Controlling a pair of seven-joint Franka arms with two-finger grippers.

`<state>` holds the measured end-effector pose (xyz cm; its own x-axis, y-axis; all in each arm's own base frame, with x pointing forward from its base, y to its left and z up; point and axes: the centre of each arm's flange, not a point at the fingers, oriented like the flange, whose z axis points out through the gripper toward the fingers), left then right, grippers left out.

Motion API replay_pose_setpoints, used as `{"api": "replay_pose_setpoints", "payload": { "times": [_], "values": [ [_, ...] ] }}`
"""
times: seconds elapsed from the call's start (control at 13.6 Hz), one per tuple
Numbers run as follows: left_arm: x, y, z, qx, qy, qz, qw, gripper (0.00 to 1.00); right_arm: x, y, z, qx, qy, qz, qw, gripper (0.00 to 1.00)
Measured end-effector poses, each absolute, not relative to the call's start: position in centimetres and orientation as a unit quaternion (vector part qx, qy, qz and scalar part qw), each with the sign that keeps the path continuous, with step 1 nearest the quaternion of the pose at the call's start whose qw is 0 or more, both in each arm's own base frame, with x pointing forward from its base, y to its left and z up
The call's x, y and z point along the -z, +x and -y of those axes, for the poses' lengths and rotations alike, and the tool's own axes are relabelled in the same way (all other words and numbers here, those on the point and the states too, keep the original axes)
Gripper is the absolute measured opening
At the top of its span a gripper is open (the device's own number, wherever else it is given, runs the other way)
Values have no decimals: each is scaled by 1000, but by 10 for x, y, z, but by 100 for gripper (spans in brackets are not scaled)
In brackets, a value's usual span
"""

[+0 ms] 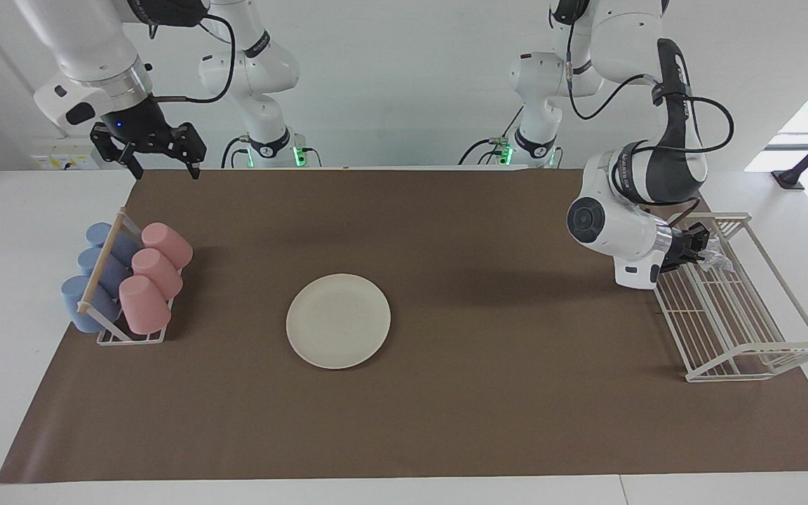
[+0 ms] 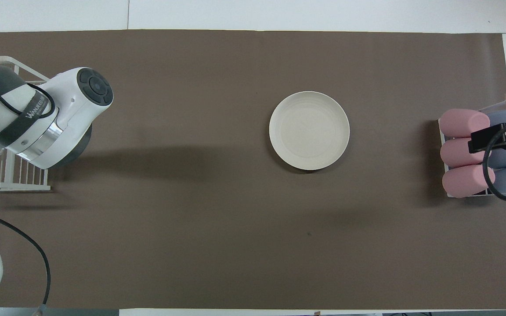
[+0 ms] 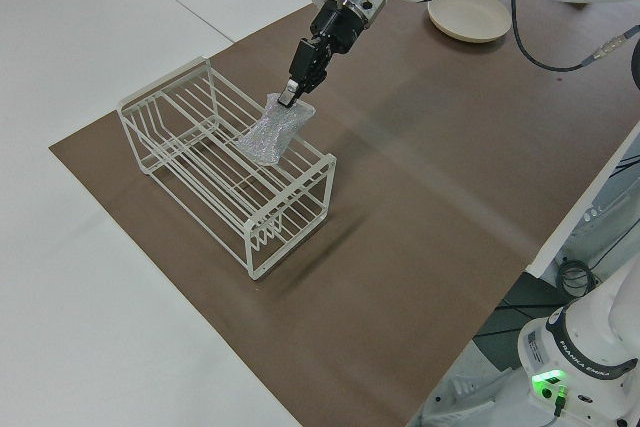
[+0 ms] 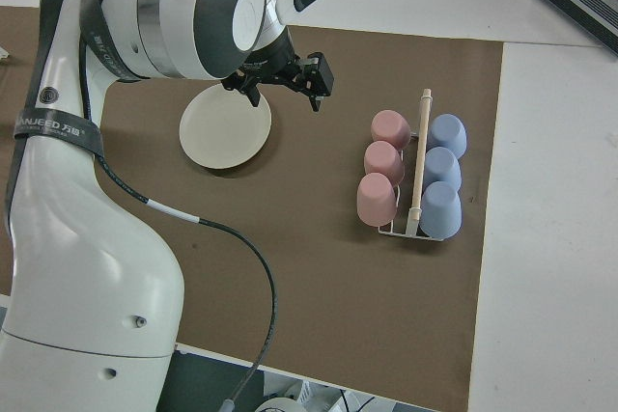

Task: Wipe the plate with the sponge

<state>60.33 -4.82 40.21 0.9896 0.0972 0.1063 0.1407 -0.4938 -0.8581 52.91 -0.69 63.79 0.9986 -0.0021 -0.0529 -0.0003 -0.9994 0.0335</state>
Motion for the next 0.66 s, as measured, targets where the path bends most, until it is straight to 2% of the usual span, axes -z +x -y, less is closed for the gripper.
{"api": "replay_pose_setpoints", "payload": {
  "times": [0.37,0.44,0.66],
  "values": [
    [-408,605,51,33,-869,72,489,92,-637,528,7,32,999,1,17,100],
    [-409,605,51,34,-870,75,486,100,-637,527,7,34,999,1,17,100],
    [-430,608,55,34,-890,101,444,100,-637,527,7,36,999,1,17,100]
  ]
}}
